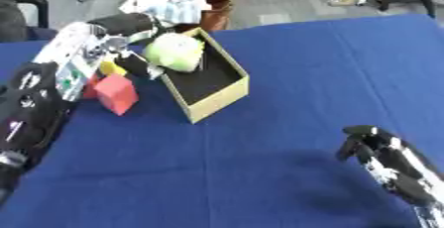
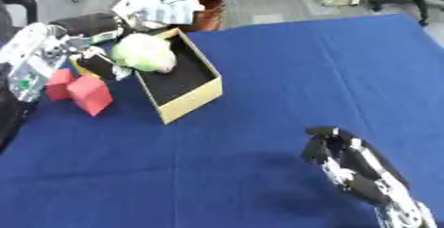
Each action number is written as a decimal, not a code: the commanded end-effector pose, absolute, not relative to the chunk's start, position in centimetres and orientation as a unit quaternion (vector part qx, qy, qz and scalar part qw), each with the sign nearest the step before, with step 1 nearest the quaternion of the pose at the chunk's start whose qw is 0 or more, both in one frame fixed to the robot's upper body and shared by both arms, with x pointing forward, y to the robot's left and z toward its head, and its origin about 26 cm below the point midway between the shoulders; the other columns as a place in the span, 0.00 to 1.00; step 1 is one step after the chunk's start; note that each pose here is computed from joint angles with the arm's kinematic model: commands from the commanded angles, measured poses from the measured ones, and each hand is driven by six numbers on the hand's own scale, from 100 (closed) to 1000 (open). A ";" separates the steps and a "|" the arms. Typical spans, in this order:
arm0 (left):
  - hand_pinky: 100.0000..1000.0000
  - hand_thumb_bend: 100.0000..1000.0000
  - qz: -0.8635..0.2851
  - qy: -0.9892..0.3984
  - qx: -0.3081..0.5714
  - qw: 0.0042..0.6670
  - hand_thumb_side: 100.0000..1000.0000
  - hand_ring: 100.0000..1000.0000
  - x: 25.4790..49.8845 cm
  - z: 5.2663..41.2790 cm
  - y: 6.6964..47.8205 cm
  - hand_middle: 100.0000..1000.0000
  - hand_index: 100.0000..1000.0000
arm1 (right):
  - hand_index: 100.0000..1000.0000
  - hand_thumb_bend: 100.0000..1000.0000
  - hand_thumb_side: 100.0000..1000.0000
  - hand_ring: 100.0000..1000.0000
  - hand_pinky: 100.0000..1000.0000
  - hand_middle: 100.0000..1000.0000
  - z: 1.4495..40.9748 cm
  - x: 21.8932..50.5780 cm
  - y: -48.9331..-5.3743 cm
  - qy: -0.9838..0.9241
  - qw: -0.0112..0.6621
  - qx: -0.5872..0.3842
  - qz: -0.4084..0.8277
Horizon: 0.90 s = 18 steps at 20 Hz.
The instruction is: Pick up objects on the table and place them in the box.
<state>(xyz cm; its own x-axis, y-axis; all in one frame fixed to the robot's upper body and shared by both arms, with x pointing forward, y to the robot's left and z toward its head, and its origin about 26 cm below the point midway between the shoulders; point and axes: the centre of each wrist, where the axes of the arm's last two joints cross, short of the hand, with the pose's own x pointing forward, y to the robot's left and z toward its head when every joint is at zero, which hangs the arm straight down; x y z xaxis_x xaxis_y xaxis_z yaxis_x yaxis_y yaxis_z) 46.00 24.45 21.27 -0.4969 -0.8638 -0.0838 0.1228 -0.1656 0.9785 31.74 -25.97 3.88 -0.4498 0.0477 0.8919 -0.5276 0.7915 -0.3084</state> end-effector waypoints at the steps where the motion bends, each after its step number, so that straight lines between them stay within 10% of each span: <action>1: 0.70 0.00 -0.676 -0.531 0.369 0.353 0.20 0.54 47.1 21.7 23.6 0.50 0.72 | 0.76 0.00 0.37 0.54 0.52 0.49 4.5 31.9 -25.8 -0.806 0.493 0.152 0.291; 5: 0.75 0.08 -0.663 -0.527 0.398 0.352 0.24 0.65 48.0 21.0 22.8 0.63 0.81 | 0.76 0.00 0.37 0.54 0.52 0.49 4.5 32.0 -25.7 -0.806 0.491 0.154 0.291; 12: 0.85 0.63 -0.664 -0.485 0.483 0.302 0.44 0.77 48.6 20.5 22.8 0.79 0.90 | 0.76 0.00 0.37 0.54 0.52 0.49 4.6 32.0 -25.5 -0.807 0.490 0.156 0.291; 18: 0.89 0.78 -0.653 -0.472 0.529 0.267 0.63 0.82 48.5 20.7 23.6 0.86 0.94 | 0.76 0.00 0.37 0.54 0.52 0.49 4.6 32.0 -25.6 -0.807 0.490 0.155 0.291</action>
